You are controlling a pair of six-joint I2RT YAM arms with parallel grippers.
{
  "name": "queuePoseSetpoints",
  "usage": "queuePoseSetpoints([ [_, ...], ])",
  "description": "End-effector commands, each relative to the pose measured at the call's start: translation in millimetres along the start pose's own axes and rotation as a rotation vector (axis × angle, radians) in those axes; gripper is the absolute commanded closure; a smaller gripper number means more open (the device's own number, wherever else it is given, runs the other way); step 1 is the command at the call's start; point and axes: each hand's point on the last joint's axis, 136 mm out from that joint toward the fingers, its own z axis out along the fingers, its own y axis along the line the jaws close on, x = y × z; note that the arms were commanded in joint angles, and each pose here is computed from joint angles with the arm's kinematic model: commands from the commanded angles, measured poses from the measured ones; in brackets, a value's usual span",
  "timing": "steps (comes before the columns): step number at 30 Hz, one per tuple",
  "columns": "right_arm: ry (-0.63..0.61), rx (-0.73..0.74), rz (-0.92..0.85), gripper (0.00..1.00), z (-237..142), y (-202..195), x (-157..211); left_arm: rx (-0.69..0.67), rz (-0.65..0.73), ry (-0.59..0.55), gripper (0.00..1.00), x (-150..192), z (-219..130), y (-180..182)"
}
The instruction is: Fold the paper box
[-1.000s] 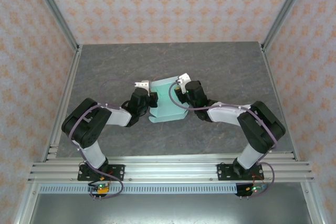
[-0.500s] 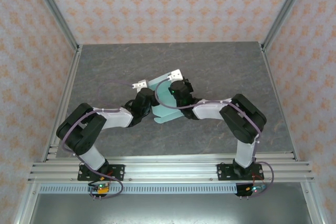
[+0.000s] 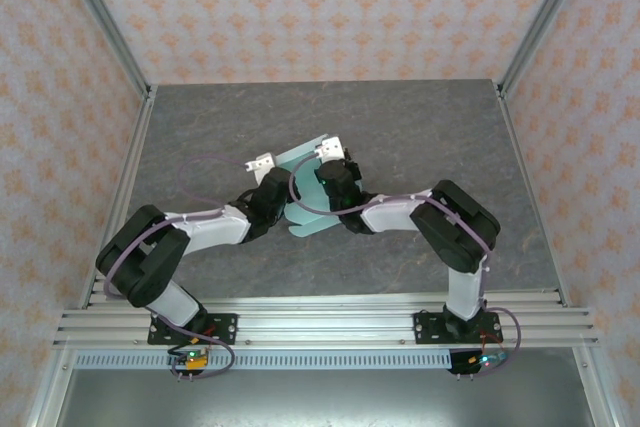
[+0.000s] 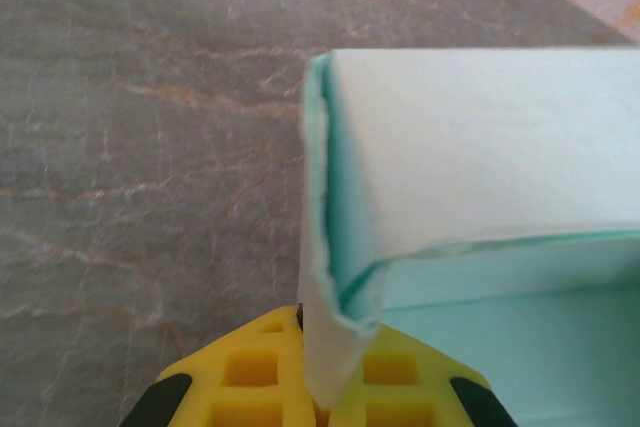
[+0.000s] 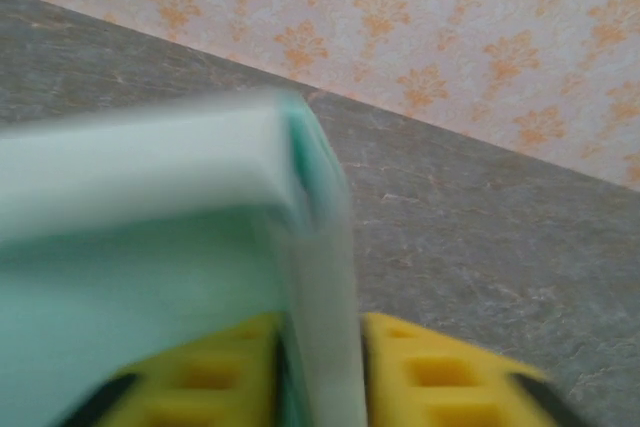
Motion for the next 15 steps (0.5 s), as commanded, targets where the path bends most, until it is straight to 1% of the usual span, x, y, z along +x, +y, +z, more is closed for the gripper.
queuePoseSetpoints([
  [1, -0.013, -0.167, 0.128, 0.49, -13, -4, -12, -0.015, -0.001, -0.028, 1.0, -17, -14, -11],
  [4, -0.027, -0.311, 0.152, 0.38, -33, -4, -22, -0.042, 0.006, -0.027, 1.0, -19, -12, -2],
  [7, -0.04, -0.406, 0.181, 0.28, -50, -14, -32, -0.052, 0.0, -0.015, 1.0, -24, -11, 1],
  [10, -0.048, -0.506, 0.19, 0.26, -63, -20, -37, -0.057, 0.018, -0.022, 1.0, -28, -13, 0],
  [12, -0.057, -0.525, 0.173, 0.26, -69, -24, -39, -0.062, 0.032, -0.021, 1.0, -30, -12, 0],
  [15, -0.037, -0.535, 0.103, 0.26, -70, -23, -40, -0.065, 0.033, -0.013, 1.0, -31, -12, -2],
])
